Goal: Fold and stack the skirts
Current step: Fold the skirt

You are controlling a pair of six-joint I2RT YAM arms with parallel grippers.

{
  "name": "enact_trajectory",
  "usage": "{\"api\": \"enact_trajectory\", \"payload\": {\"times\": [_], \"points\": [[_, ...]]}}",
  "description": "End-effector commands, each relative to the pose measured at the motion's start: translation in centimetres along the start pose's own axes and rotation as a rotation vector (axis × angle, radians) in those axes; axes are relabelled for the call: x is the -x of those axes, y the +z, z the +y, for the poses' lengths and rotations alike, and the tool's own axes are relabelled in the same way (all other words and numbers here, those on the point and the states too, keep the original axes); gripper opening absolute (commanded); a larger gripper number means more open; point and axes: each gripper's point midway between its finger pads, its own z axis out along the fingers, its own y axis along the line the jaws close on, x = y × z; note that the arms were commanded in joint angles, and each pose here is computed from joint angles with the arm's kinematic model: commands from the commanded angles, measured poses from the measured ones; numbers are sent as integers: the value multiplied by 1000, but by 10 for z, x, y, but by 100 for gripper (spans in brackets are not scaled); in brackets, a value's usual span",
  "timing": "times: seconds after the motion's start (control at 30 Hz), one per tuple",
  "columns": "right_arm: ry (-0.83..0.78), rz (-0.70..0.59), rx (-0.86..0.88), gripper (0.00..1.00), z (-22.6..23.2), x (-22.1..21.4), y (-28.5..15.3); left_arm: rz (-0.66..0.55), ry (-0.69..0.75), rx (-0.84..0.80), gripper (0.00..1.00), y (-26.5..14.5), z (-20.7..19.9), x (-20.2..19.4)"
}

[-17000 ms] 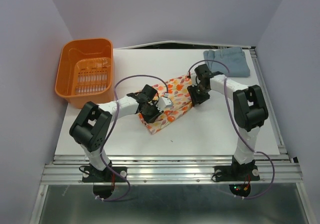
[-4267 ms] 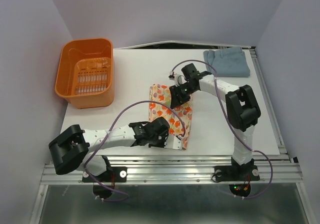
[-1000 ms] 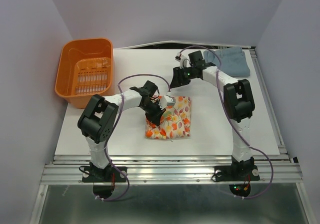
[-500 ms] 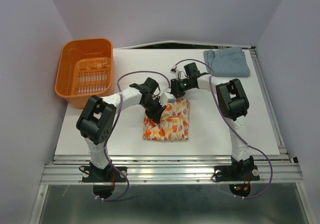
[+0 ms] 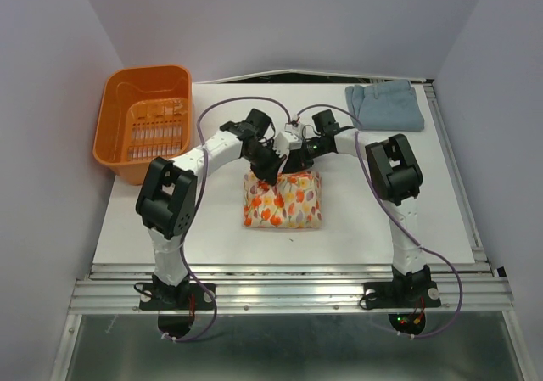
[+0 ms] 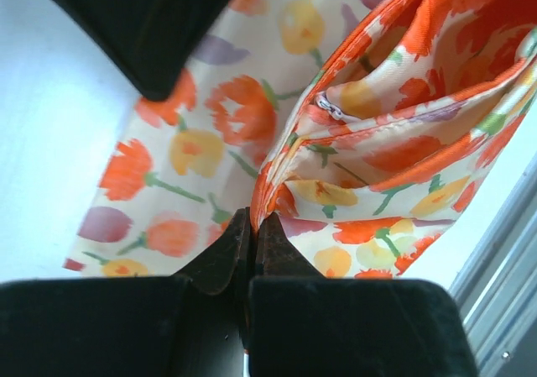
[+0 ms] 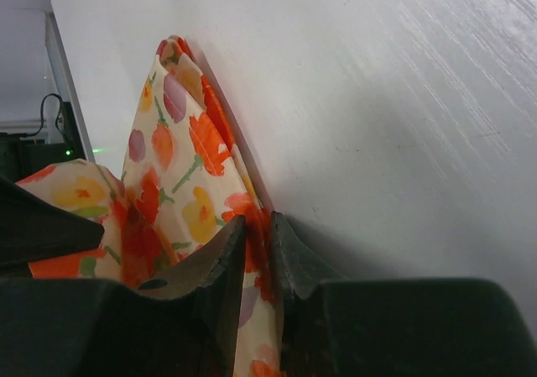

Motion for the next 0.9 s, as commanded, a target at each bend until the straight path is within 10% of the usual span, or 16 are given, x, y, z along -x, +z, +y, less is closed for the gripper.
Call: {"api": "enact_trajectory", "payload": {"times": [0.0,0.87], "points": [[13,37,2,24,-7,-17,9,-2,-6,45,0,-5,18,13],[22,52,35,27,-2,-17,9,1,34,230,6,6,66,21]]}}
